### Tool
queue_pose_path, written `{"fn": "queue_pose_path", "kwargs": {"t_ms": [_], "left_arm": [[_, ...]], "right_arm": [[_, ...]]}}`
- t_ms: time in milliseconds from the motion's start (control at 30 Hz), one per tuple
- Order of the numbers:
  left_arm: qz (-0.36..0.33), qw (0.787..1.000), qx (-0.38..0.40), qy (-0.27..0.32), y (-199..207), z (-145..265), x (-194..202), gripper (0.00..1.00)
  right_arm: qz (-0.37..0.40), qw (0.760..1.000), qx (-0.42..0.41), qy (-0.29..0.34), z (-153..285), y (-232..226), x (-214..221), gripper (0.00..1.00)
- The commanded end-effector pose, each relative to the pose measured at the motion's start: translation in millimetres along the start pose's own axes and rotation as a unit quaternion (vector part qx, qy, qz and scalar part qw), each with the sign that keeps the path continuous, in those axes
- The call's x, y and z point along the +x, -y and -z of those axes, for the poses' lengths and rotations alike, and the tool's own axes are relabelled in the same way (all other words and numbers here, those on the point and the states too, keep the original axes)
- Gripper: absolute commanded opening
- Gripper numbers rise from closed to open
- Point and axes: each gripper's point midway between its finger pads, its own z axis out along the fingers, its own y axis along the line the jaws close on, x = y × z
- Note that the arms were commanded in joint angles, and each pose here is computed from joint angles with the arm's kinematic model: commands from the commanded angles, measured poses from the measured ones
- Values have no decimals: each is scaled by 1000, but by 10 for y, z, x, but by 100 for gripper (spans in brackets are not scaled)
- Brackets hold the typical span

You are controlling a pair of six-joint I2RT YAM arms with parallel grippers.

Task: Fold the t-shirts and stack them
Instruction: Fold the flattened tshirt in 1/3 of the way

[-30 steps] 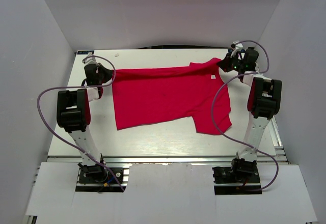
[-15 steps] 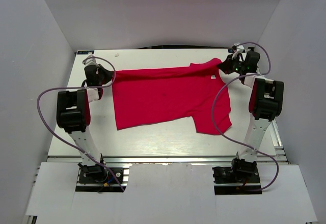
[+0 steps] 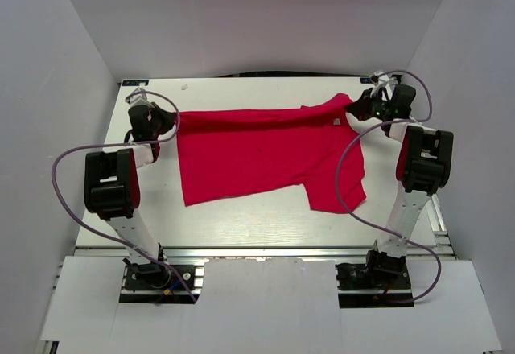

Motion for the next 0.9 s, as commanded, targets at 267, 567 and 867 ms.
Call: {"fn": "queue_pose_path", "kwargs": {"t_ms": [267, 567, 867], "left_arm": [[-6, 1000, 14, 5, 15, 129, -47, 0], [-5, 1000, 17, -2, 15, 123, -9, 0], [4, 1000, 18, -15, -14, 154, 91, 0]], "right_arm": [[5, 1000, -6, -23, 70, -13, 73, 0], [-25, 998, -4, -55, 40, 34, 261, 0], [-69, 994, -2, -86, 21, 64, 472, 0]]}}
